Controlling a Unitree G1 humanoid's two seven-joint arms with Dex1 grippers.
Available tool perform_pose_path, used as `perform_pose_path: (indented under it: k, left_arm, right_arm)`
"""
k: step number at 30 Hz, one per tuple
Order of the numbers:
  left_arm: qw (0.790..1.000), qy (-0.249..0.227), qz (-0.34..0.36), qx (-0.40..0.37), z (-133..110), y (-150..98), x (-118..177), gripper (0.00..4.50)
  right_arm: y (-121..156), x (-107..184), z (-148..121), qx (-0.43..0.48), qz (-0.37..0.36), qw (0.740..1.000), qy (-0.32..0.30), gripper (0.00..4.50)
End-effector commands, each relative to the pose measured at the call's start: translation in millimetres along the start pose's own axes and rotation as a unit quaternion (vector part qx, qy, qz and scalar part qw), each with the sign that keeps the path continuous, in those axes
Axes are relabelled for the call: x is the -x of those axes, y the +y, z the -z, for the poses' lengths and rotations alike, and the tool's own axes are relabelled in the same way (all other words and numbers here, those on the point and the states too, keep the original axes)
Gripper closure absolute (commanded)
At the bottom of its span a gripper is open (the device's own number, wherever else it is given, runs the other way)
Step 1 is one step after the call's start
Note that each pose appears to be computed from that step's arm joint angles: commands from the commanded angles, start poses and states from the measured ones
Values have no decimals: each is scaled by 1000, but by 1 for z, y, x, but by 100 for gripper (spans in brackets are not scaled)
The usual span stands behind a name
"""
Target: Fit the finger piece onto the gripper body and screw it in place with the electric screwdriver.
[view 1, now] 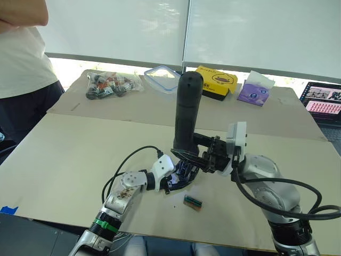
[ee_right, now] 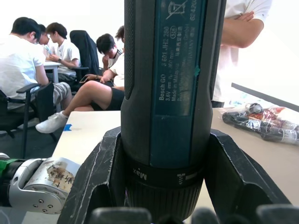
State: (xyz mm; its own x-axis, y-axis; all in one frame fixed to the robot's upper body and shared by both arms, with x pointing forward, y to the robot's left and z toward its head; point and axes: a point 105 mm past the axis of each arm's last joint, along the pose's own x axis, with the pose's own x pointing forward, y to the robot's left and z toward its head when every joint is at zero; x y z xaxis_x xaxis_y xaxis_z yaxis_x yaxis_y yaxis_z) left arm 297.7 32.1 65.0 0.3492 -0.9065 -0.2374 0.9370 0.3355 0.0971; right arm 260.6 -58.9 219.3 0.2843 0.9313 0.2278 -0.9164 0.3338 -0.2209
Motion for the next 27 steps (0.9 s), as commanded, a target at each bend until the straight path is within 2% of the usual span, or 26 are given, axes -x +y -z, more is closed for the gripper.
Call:
perform_pose_path:
  k: [1,6,9,17,21,22,27]
  left_arm:
    - [999,30,4,20,19,-5,-4,221]
    - [999,28,-8,15,19,0,-7,221]
    - [999,27,-14,13,18,2,-8,221]
    - [999,17,-18,28,17,2,-9,221]
    - [999,14,-38,13,15,8,-4,29]
    - [999,13,-39,10,14,10,0,9]
    - [999,11,-47,8,14,15,29,9]
  right_arm:
    - [-6,3,-16,8,2,1000,-23,258]
    - [-6,4,-48,25,-16,995,-92,258]
    - [-8,6,-61,39,-22,993,-113,258]
    - [-9,9,-70,41,-28,991,-124,258]
    - [-7,16,-76,41,-32,991,-123,258]
    - [-5,19,-80,38,-36,992,-119,258]
    - [-10,38,-98,28,-21,994,-100,258]
